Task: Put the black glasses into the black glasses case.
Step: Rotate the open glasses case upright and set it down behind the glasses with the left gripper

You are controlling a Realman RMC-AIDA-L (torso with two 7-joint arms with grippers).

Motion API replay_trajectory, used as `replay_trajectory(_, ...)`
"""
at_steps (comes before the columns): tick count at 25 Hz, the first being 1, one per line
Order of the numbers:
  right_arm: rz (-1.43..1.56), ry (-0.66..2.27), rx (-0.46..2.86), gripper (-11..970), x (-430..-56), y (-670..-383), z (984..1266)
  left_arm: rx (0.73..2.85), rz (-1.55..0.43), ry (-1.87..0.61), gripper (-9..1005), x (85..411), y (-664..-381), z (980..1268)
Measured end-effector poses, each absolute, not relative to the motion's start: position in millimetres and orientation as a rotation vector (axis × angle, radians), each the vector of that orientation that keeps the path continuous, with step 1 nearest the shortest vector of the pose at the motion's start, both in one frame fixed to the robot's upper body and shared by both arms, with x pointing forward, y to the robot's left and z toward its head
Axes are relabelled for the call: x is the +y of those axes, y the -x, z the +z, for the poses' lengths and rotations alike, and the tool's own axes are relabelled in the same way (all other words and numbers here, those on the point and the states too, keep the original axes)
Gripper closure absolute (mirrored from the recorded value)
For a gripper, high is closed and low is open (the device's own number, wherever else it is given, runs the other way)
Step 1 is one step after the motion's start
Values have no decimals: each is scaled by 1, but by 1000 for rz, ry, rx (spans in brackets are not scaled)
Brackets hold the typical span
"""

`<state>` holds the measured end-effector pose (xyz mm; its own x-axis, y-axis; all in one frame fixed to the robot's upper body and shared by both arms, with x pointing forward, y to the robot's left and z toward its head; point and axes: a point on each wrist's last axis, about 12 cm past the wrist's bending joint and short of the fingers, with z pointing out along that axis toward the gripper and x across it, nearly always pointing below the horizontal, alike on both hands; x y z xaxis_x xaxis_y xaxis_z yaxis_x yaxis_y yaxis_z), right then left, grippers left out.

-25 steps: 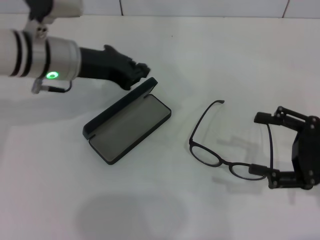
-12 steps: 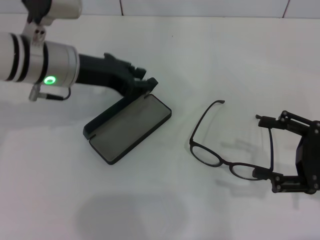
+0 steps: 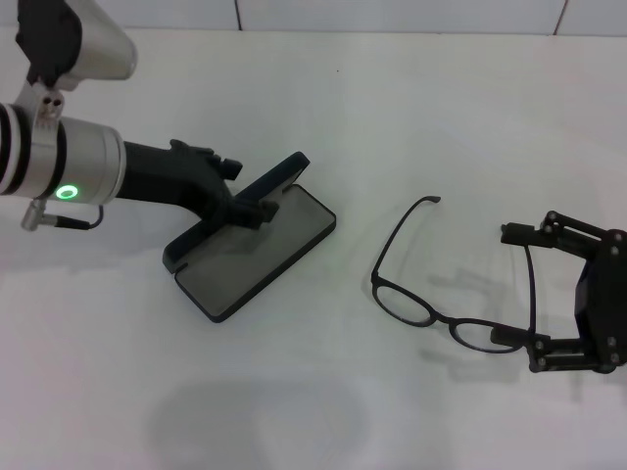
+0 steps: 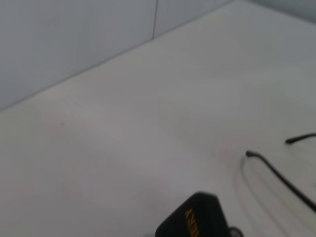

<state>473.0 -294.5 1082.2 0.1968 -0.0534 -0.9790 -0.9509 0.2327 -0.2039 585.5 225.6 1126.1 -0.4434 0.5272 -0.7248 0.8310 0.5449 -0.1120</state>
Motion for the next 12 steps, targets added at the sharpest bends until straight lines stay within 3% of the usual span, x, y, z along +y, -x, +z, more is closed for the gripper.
replay_trajectory(1,873,1145,1185,75,-294,-473,1082,2147,-605,-1096,279,226,-585,1125)
replay_trajectory(7,872,1150,1190,75,-294,-473,1081,2172,-577,-1117,219,228,-585,1122)
replay_trajectory(10,868,1151,1187,75,-295,-473,1081,2173,-573,-1119,454,228,-585,1122)
replay_trajectory(12,862,1152,1184,75,-295,-472,1080,2170,-570,-1120,496,228,-586,1122)
